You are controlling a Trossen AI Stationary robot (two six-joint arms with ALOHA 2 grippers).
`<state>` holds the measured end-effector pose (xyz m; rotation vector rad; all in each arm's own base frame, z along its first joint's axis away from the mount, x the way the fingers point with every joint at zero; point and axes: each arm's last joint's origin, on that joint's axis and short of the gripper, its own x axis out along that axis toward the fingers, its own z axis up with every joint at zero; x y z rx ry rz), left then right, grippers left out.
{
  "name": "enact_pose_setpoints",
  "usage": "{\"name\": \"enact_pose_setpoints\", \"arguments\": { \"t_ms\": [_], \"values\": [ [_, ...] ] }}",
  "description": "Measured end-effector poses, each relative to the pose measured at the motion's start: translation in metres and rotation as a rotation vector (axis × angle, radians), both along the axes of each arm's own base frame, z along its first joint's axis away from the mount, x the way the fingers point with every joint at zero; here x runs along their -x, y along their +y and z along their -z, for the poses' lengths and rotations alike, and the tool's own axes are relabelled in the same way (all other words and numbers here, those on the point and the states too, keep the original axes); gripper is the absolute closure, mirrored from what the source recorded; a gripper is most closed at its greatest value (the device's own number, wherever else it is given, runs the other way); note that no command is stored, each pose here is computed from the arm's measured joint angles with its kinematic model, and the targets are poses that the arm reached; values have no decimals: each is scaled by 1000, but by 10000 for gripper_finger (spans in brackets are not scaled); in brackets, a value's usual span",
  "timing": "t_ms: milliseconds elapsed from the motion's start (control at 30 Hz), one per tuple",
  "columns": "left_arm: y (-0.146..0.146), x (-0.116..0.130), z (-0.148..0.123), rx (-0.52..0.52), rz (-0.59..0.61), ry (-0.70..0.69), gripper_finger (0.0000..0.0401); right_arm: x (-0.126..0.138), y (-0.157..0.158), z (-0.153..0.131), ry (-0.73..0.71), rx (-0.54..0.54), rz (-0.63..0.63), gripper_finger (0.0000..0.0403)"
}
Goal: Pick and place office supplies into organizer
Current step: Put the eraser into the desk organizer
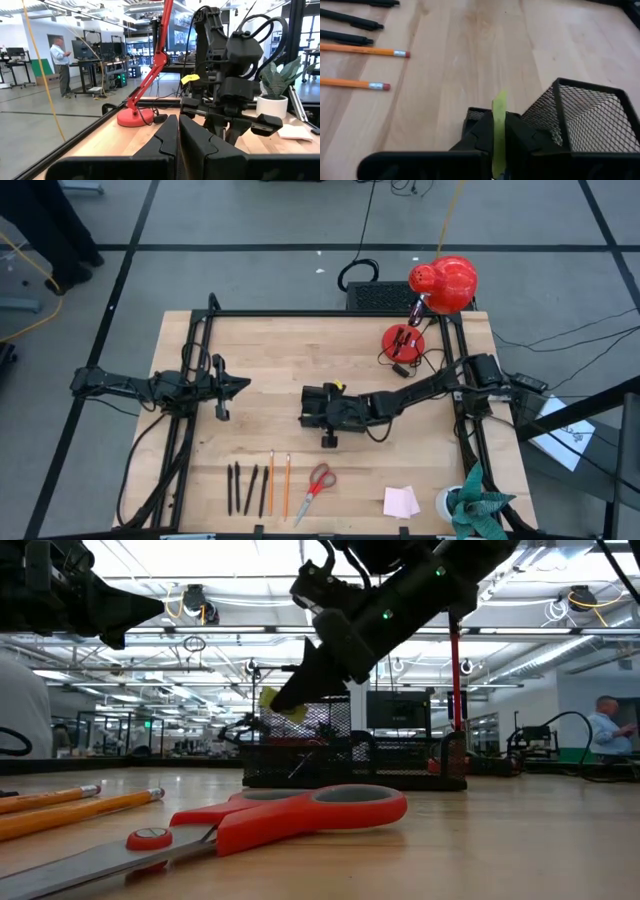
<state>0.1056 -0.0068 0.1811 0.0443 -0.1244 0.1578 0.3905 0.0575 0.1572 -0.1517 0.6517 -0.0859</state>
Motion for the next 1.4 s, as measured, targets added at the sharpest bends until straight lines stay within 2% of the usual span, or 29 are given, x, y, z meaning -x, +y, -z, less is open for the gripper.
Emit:
{"name": "enact_pose_setpoints", "arguments": {
  "t_ms": [300,400,500,600,667,933,1400],
  "values": [
    [0,0,0,0,0,0,377,0,1,3,15,-14,-9,383],
    [0,0,0,0,0,0,377,1,3,5,22,-28,30,383],
    [0,0,0,0,0,0,377,8,7,16,97,-9,66,383],
    [0,0,0,0,0,0,377,8,8,12,86,-32,100,383],
    [0,0,0,0,0,0,377,9,8,13,92,2,122,383],
    [0,0,0,0,0,-1,377,11,7,16,117,4,128,380],
    [0,0,0,0,0,0,377,10,7,15,101,-31,156,284]
  ]
}}
